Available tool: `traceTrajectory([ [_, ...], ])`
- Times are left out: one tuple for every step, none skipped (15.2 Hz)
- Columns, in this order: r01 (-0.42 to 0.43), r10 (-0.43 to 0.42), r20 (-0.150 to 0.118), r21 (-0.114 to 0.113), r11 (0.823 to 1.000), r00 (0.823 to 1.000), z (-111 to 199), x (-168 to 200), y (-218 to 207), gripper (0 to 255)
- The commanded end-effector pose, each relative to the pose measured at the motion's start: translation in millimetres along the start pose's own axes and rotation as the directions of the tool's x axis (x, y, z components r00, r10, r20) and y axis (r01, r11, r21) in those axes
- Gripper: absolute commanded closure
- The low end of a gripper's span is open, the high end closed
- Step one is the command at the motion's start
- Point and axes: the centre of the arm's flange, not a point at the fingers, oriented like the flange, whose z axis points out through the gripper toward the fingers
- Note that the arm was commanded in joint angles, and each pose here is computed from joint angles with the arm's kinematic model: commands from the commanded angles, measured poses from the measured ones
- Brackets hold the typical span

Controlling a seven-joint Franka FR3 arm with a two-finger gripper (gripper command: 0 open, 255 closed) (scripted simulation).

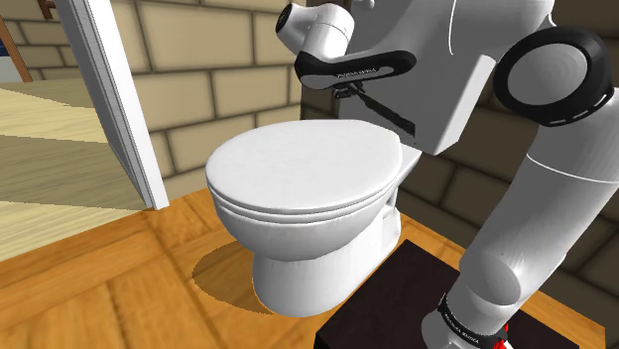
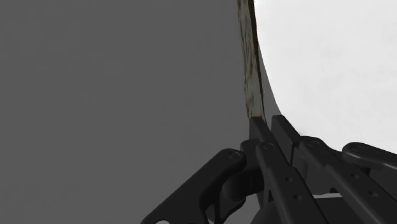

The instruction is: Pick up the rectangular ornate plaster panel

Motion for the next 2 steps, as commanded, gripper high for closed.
traceTrajectory([
  [0.000,0.000,0.000,0.000,1.000,1.000,-2.8,0.3,5.5,255],
  [0.000,0.000,0.000,0.000,1.000,1.000,-2.8,0.3,5.5,255],
])
